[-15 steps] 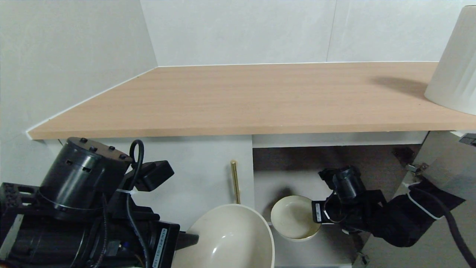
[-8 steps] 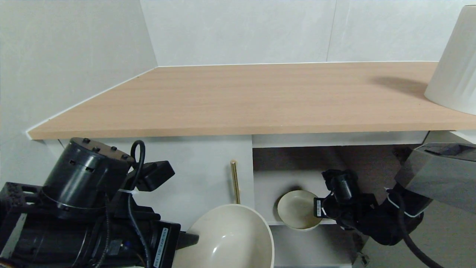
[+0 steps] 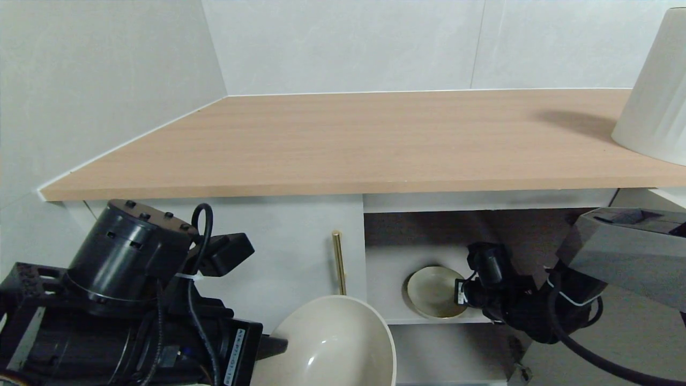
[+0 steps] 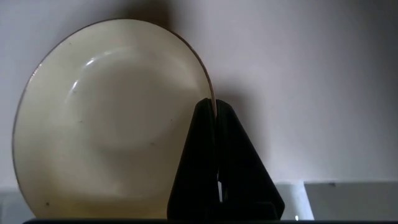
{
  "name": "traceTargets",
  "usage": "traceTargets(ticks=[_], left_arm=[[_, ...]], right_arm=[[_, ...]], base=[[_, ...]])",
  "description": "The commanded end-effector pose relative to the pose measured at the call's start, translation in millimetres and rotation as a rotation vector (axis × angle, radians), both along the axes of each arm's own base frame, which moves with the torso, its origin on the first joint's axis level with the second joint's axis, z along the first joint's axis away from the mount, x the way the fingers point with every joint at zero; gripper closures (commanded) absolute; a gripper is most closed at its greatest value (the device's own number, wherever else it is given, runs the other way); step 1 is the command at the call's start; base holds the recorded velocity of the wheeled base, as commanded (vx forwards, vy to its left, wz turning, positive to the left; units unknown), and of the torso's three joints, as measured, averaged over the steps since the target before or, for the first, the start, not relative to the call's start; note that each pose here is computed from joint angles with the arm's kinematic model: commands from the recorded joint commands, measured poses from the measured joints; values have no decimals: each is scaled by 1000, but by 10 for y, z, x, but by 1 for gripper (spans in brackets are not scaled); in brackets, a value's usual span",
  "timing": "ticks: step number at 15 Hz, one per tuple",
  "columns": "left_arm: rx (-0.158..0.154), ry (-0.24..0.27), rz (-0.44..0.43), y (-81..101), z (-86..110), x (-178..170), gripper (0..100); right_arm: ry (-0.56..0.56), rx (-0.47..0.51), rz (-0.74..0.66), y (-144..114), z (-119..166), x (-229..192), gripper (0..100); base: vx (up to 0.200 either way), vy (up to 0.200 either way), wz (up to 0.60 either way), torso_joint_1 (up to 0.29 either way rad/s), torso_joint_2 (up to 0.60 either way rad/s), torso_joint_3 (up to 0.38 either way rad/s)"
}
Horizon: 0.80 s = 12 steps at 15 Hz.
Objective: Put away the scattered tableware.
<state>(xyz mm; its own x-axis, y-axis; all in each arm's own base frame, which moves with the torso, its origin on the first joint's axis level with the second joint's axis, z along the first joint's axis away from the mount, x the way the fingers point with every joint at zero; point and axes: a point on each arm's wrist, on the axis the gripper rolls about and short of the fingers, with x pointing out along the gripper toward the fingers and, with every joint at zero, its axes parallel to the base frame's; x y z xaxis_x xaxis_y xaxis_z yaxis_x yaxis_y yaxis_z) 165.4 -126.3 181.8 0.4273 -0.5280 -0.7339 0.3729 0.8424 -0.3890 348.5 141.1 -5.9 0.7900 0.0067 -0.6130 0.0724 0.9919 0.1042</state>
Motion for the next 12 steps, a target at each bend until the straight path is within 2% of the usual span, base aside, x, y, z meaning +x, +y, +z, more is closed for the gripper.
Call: traceTargets(ticks=[1, 11, 12], left_arm=[[1, 2, 1, -2, -4, 3, 100], [4, 7, 1, -9, -17, 12, 100], [4, 7, 1, -9, -17, 12, 100]], right_arm=[[-5, 9, -18, -8, -27, 53, 100], [-16, 21, -42, -51, -36, 135, 100], [-18, 20, -43, -50, -34, 138, 0]], base=[[0, 0, 0, 0, 0, 0], [0, 0, 0, 0, 0, 0], [0, 0, 0, 0, 0, 0]])
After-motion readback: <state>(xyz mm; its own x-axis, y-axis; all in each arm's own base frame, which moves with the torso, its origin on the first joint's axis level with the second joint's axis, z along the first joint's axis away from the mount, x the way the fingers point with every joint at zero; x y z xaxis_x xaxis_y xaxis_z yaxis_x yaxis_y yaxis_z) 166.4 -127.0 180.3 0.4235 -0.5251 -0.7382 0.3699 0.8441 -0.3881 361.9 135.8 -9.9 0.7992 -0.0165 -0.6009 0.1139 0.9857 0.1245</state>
